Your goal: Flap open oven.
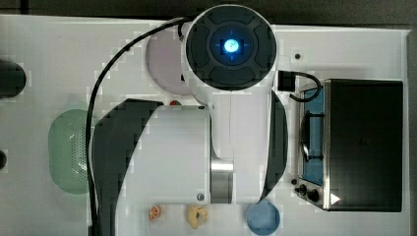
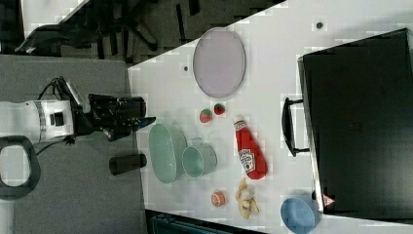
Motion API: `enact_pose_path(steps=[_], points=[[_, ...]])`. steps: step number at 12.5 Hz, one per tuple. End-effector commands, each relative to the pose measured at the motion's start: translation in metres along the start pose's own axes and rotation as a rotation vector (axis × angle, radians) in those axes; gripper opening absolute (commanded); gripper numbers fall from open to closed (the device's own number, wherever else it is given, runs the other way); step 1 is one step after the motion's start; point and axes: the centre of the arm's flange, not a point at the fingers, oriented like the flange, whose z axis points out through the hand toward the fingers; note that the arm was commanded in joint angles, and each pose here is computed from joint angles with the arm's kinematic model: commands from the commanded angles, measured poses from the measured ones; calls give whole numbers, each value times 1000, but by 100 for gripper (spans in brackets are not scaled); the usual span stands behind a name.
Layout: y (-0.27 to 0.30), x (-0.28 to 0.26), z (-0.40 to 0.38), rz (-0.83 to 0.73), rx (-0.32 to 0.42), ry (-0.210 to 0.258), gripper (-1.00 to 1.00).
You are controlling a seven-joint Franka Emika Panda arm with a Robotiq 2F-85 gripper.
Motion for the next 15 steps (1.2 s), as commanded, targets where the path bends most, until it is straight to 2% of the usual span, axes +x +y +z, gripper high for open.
enact_pose_path(steps=[1, 3, 6, 7, 13, 14, 15], points=[[126, -64, -56, 136, 10, -41, 59], [126, -64, -56, 136, 10, -41, 99], [126, -64, -56, 136, 10, -41, 100], [126, -64, -56, 136, 10, -41, 90], [131, -59, -52, 148, 8, -48, -55], [132, -58, -50, 149, 4, -53, -65], [134, -55, -44, 138, -3, -62, -65]])
